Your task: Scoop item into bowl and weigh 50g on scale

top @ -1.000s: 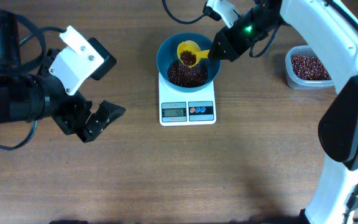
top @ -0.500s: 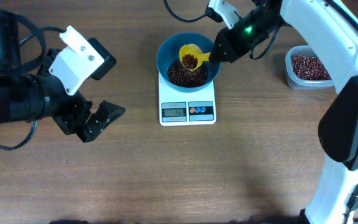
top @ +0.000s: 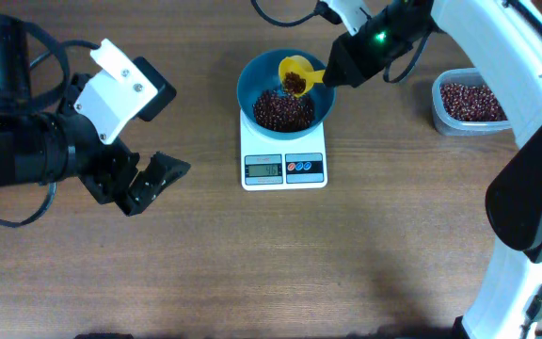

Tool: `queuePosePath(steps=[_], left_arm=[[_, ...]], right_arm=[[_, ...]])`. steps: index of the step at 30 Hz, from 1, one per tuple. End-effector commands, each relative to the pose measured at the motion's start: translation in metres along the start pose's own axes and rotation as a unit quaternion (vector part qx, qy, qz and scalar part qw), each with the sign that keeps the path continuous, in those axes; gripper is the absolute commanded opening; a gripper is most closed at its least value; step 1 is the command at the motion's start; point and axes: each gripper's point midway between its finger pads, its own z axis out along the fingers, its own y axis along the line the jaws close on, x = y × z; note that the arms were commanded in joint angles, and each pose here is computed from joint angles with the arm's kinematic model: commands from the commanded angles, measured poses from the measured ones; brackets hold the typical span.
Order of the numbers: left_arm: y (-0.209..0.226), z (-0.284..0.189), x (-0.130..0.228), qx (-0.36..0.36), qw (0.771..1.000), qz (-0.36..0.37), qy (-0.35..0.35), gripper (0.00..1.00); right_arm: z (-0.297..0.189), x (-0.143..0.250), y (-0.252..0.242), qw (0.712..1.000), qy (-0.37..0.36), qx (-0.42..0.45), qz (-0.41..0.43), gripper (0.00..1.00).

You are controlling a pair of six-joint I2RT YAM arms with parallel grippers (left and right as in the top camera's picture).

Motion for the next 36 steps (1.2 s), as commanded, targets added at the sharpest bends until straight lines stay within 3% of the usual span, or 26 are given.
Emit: queuePosePath(steps=[1, 8, 25, 36], left_arm=[[-0.003, -0.002, -0.005, 0.007, 1.000, 0.012, -0.009, 0.99], [-0.003, -0.002, -0.005, 0.006, 1.000, 0.012, -0.009, 0.99], [-0.003, -0.002, -0.005, 0.007, 1.000, 0.012, -0.009, 0.99], [-0.003, -0.002, -0.005, 0.007, 1.000, 0.012, -0.009, 0.99]], right_arm=[[-0.026, -0.018, 0.018, 0.999, -0.045, -0.016, -0.020, 0.04], [-0.037, -0.015, 0.031, 0.994, -0.062, -0.086, 0.009, 0.04], [-0.047, -0.015, 0.030, 0.989, -0.080, -0.118, 0.028, 0.04], [-0.085, -0.029, 0.035, 0.957, -0.164, -0.230, 0.066, 0.04]])
